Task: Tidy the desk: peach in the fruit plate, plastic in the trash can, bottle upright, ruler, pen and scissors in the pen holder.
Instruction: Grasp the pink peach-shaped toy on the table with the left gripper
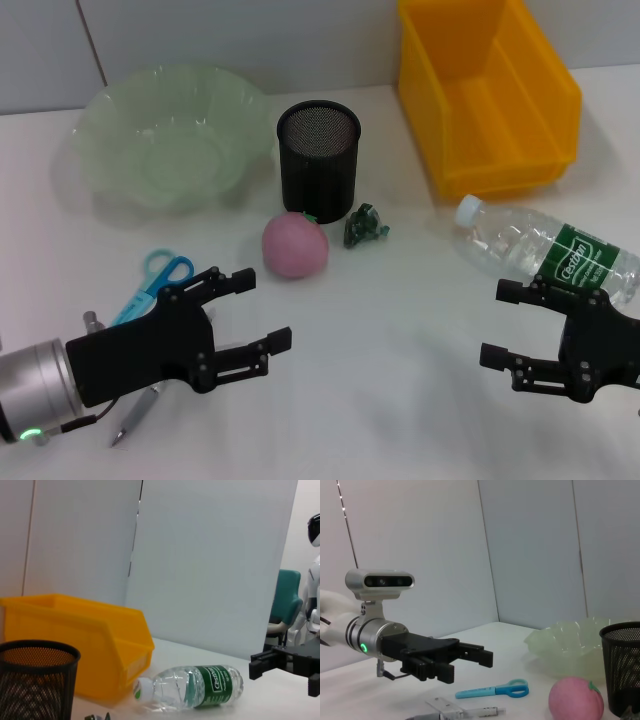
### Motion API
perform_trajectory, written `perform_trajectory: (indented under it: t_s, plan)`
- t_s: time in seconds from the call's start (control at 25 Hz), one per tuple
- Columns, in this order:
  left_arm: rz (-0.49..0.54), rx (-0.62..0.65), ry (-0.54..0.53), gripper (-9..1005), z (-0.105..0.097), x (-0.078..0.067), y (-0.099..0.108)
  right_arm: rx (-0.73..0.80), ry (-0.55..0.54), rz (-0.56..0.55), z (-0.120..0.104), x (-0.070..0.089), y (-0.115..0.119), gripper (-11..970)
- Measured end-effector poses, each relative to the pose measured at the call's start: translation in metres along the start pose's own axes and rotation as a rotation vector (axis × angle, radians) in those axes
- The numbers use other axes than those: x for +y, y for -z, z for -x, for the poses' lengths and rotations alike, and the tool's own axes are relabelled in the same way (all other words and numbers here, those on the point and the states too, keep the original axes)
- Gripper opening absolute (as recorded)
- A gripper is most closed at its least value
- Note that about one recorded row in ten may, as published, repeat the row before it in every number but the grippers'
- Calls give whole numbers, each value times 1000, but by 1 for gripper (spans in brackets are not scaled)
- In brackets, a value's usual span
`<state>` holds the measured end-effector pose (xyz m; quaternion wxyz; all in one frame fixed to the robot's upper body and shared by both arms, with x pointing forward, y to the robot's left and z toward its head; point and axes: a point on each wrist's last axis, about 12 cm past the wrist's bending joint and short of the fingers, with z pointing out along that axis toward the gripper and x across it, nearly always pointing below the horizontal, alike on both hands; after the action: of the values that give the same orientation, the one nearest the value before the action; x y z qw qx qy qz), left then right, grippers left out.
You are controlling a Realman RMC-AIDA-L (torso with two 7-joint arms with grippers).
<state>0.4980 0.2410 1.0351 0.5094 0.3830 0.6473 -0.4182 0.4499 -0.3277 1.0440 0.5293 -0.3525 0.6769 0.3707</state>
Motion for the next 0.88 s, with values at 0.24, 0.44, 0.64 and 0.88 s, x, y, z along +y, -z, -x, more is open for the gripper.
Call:
perform_trajectory:
  t_s: [0.24, 0.44, 0.64, 0.88]
  plan:
    - [-14, -1, -17, 864, 6, 4, -8, 3, -2, -1, -2, 2, 1, 824]
    - [64, 10, -63, 863, 6, 14, -22, 1, -1, -6, -2, 2, 2, 823]
    - [144, 109, -158, 863, 6, 27, -64, 2, 0, -7, -2, 2, 2, 823]
    - [217, 155, -185, 864, 6, 33, -85, 0, -2, -4, -2, 2, 2, 824]
